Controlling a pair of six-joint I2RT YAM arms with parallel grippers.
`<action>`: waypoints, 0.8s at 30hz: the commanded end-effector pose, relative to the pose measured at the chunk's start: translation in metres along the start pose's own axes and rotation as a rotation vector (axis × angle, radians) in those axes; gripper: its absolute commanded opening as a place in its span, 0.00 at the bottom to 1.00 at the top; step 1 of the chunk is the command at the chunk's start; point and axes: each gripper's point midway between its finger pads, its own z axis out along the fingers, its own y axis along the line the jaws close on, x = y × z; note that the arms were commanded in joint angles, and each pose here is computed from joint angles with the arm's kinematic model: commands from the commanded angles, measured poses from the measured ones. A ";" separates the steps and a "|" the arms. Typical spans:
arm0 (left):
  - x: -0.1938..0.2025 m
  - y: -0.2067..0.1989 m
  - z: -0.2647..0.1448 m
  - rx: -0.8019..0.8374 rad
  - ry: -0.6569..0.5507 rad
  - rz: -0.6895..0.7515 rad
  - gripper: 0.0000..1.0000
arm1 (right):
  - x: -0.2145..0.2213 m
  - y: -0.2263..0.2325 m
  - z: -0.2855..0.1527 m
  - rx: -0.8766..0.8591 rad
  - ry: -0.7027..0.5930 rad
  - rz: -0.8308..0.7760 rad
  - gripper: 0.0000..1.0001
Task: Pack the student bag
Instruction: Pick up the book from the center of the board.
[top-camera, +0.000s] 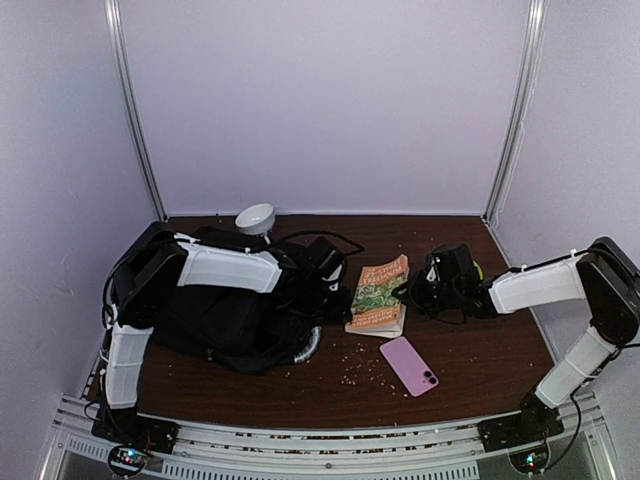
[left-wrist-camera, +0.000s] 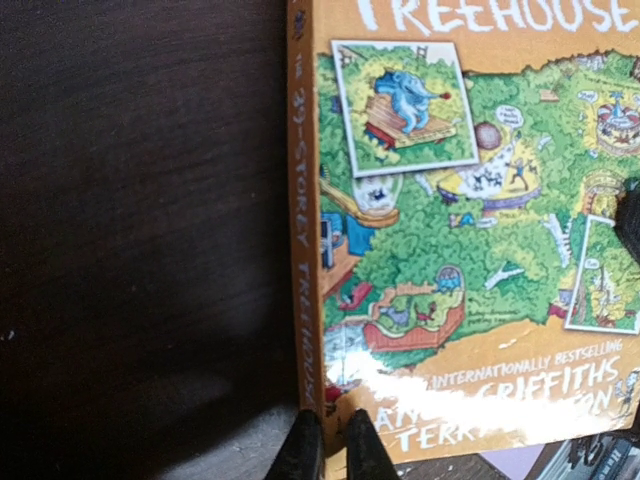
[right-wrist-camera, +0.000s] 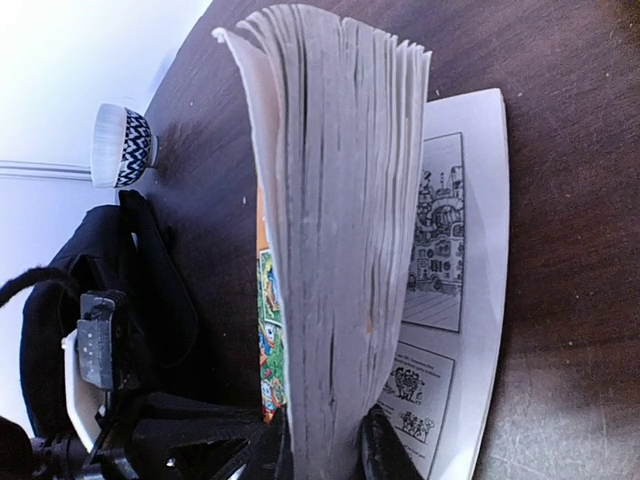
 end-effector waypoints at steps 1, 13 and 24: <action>-0.001 0.003 -0.012 -0.039 -0.011 0.026 0.20 | -0.007 0.028 -0.032 -0.051 -0.050 -0.094 0.00; -0.060 -0.058 -0.161 0.061 -0.313 0.058 0.79 | -0.046 0.102 -0.117 -0.193 -0.231 -0.233 0.00; -0.064 -0.097 -0.290 0.283 -0.575 0.207 0.98 | -0.004 0.194 -0.192 -0.686 -0.093 -0.401 0.00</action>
